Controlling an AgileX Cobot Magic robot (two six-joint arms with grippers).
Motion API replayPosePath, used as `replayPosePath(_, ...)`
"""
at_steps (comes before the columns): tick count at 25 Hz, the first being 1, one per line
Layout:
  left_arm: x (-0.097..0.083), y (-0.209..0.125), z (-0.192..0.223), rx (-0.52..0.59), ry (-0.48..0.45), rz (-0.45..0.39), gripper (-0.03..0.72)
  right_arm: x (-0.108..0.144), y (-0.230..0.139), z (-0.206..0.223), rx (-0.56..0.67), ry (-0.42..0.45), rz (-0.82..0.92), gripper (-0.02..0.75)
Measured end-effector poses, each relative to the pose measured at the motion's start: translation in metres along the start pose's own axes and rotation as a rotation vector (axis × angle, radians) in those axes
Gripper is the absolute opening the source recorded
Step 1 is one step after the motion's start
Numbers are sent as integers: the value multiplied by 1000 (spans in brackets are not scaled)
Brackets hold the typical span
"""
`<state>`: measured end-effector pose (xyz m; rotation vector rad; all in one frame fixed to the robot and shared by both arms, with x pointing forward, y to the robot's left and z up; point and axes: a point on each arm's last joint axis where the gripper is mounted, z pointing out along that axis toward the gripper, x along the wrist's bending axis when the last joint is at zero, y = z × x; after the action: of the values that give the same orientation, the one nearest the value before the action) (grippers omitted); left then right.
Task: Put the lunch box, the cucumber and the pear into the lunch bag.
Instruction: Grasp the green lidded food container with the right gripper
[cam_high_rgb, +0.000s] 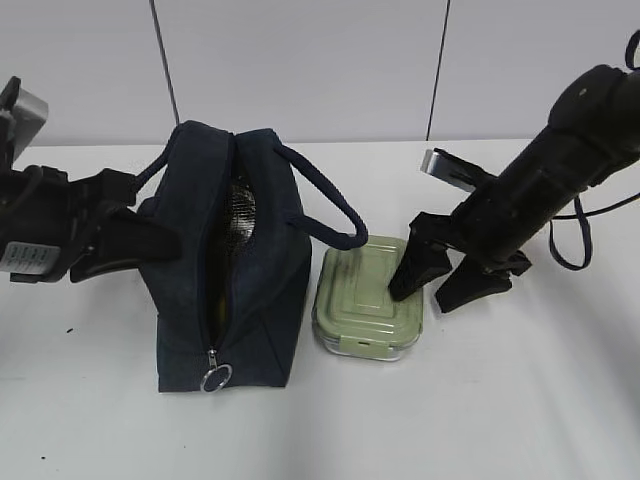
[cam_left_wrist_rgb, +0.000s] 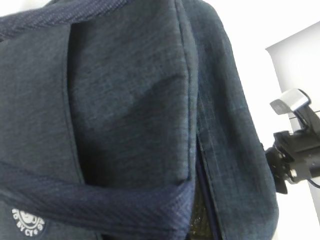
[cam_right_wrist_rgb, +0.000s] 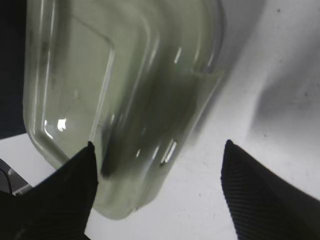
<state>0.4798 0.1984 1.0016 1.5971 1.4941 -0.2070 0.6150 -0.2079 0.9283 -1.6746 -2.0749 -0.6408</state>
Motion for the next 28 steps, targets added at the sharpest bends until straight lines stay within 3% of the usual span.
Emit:
replayPosePath(18, -1, -1, 0, 10, -12, 0, -18, -9, 13, 26, -88, 129, -37, 594)
replayPosePath(28, -1, -1, 0, 10, -12, 0, -18, -11, 18, 41, -116, 262, 26, 450)
